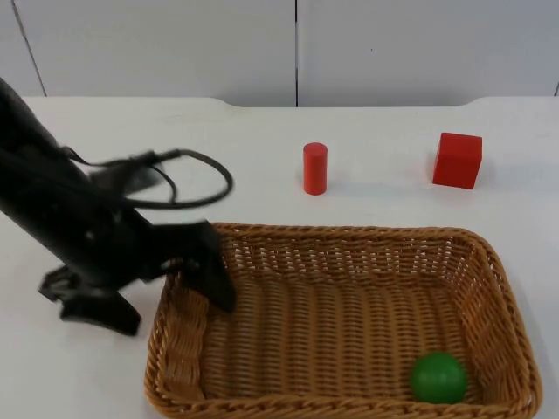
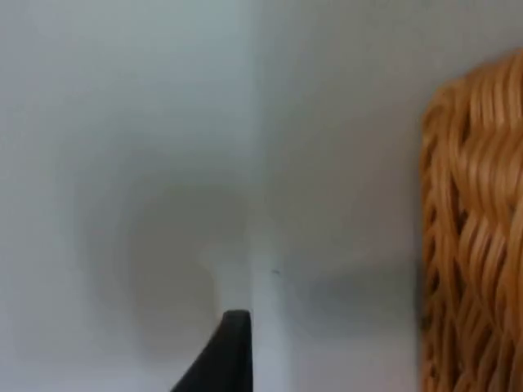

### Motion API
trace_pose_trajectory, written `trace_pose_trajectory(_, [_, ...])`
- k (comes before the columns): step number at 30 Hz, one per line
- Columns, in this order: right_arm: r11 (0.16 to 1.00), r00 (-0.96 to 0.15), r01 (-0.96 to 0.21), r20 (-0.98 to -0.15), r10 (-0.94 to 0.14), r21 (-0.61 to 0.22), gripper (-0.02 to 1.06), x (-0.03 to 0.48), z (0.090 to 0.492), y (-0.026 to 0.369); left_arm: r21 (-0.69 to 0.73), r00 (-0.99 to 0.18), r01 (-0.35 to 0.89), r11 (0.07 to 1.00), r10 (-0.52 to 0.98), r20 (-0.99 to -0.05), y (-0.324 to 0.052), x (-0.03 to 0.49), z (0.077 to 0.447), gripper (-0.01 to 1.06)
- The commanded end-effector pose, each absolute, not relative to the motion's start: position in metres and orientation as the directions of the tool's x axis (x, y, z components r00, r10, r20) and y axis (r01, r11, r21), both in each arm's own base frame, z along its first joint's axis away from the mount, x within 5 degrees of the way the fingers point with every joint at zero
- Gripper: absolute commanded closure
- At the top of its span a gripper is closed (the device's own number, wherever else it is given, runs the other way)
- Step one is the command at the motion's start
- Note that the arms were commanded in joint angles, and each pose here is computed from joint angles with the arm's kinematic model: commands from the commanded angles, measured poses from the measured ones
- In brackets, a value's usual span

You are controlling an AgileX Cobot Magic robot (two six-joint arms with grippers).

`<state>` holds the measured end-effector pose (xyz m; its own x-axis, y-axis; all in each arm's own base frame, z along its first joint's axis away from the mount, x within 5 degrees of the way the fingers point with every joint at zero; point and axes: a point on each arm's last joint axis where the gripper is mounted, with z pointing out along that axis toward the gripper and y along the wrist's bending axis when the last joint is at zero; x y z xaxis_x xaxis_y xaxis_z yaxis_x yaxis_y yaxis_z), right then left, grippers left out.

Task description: Pick up the basket with the left hand and place the object to the left of the red cylinder into the basket with the right hand.

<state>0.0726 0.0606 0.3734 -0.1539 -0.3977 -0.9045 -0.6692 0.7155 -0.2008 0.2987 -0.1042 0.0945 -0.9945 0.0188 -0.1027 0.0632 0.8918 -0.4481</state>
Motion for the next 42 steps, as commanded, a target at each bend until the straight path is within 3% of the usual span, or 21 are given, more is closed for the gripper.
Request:
trace_pose_trajectory(1, [0.716,-0.146,-0.665,-0.903,-0.403,-0.212,-0.01,0.073,0.372,0.060,-0.438,-0.991,0.062,0.897,0.002,-0.137,-0.092,0.302,0.108,0.00])
trace_pose_trajectory(6, [0.726,-0.137,-0.649,-0.902,-0.409,-0.230,-0.01,0.074,0.373,0.058,-0.481,-0.962,0.031,0.876,-0.105,-0.253,-0.060,0.304,0.162,0.00])
trace_pose_trajectory(9, [0.742,-0.141,-0.630,-0.906,-0.399,-0.229,-0.01,0.076,0.374,0.057,-0.485,-0.934,0.053,0.873,-0.128,-0.333,-0.050,0.300,0.191,0.00])
trace_pose_trajectory(12, [0.759,-0.155,-0.615,-0.910,-0.384,-0.216,-0.01,0.076,0.374,0.056,-0.444,-0.866,0.143,0.884,-0.105,-0.488,-0.046,0.284,0.239,0.00])
trace_pose_trajectory(13, [0.759,-0.155,-0.615,-0.910,-0.384,-0.216,-0.01,0.076,0.374,0.056,-0.444,-0.866,0.143,0.884,-0.105,-0.488,-0.046,0.284,0.239,0.00])
trace_pose_trajectory(16, [0.764,-0.162,-0.612,-0.913,-0.376,-0.206,-0.01,0.077,0.374,0.056,-0.385,-0.771,0.228,0.894,-0.075,-0.632,-0.044,0.260,0.284,0.00])
trace_pose_trajectory(24, [0.787,-0.220,-0.597,-0.911,-0.349,-0.157,-0.01,0.075,0.371,0.053,-0.261,-0.572,0.299,0.918,-0.047,-0.819,-0.038,0.198,0.350,0.00])
trace_pose_trajectory(33, [0.800,-0.157,-0.588,-0.954,-0.256,-0.118,-0.01,0.052,0.367,0.023,-0.158,-0.462,0.245,0.957,-0.028,-0.886,-0.027,0.126,0.382,0.00])
trace_pose_trajectory(42, [0.811,-0.155,-0.579,-0.966,-0.208,-0.082,-0.01,0.031,0.334,-0.005,-0.110,-0.458,0.199,0.974,-0.007,-0.889,-0.020,0.060,0.359,0.00])
